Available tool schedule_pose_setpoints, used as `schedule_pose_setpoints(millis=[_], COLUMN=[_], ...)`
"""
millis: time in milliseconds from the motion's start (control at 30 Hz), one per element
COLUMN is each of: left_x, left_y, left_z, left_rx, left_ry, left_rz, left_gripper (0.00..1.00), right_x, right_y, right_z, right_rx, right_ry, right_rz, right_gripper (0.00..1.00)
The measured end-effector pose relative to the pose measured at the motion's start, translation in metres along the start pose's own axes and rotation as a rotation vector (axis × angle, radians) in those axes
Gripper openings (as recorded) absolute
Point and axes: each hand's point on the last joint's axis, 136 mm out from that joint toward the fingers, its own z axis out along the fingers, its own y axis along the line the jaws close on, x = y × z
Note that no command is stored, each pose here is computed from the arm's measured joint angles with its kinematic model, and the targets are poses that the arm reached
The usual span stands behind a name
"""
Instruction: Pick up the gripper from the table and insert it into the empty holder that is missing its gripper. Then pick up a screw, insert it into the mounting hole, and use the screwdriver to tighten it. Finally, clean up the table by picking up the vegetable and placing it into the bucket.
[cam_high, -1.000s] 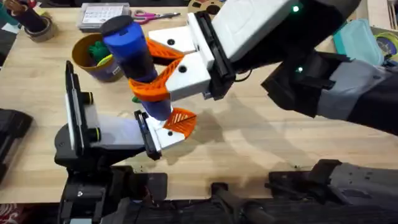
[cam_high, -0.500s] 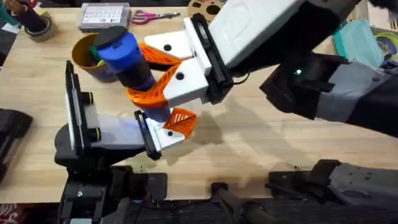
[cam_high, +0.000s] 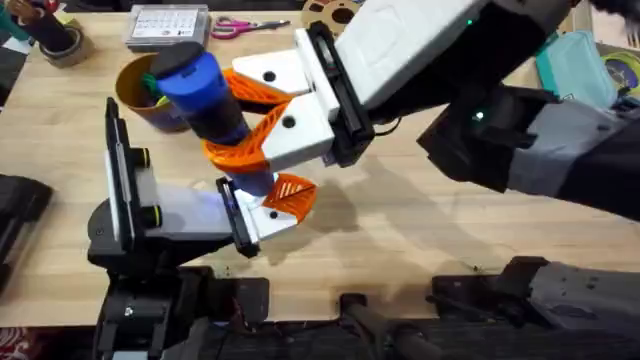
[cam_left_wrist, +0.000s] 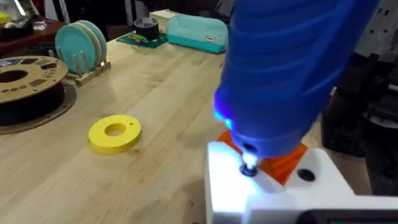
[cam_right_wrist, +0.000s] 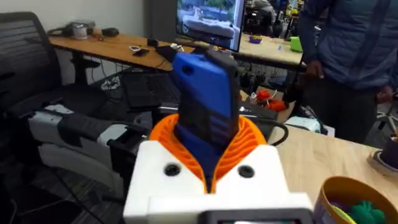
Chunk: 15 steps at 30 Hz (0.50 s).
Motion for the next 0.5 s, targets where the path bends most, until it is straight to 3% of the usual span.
schedule_pose_setpoints(millis=[333, 500], left_x=[0.0, 0.0], left_y=[0.0, 0.001], left_z=[0.0, 0.0], left_rx=[-0.001, -0.005], left_ry=[0.0, 0.0], left_rz=[0.001, 0.001], left_gripper=[0.004, 0.004], right_x=[-0.008, -0.054], right_y=[-0.016, -0.046], right_z=[-0.002, -0.003], right_rx=[0.05, 0.103], right_ry=[-0.008, 0.0], right_rz=[0.086, 0.106], right_gripper=[0.022, 0.022])
